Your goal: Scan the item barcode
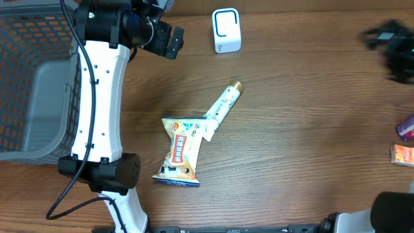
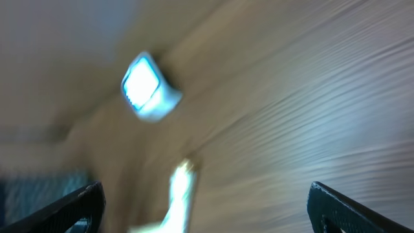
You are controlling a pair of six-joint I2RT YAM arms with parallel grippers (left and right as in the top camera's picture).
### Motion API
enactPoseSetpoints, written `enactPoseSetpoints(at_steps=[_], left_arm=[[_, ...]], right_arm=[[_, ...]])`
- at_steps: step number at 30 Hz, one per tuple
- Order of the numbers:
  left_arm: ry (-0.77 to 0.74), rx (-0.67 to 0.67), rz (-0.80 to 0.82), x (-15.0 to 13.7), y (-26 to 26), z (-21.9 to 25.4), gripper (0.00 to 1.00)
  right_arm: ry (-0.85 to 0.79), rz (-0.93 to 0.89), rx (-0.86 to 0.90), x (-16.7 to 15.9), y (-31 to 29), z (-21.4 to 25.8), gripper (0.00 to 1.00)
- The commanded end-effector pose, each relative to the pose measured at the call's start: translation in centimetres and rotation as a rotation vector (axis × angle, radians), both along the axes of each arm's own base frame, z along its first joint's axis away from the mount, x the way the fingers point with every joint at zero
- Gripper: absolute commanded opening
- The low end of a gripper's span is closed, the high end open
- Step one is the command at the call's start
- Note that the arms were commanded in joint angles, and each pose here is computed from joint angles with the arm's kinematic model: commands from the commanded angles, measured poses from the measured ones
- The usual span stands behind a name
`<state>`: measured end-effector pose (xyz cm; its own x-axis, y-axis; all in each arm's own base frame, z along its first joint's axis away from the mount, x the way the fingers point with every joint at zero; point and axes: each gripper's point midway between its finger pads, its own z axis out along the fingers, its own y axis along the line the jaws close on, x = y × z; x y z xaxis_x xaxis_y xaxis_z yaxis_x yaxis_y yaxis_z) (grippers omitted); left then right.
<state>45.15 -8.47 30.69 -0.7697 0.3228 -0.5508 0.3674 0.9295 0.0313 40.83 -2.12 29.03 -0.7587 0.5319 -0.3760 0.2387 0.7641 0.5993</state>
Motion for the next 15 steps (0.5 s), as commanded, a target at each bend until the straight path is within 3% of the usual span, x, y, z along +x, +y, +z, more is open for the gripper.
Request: enactPoseSetpoints(at_steps=[1,5,11,15], left_arm=[[-0.012,-0.007,0.017,-0.1,0.2,0.5,1.00],[-0.012,-0.007,0.017,-0.1,0.2,0.5,1.00],[-0.012,-0.007,0.017,-0.1,0.2,0.5,1.00],[-0.012,-0.007,0.017,-0.1,0.2,0.5,1.00]], right_arm=[[0.184,0.167,0.091,0.1,9.0,-6.0,1.00],[0.254,0.111,-0.097,1.7,14.5,-11.0,1.00],[0.312,0.105,-0.036,2.7,22.6,-15.6,1.00],[0.391,0.036,-0.017,3.0,24.1,-19.4,1.00]])
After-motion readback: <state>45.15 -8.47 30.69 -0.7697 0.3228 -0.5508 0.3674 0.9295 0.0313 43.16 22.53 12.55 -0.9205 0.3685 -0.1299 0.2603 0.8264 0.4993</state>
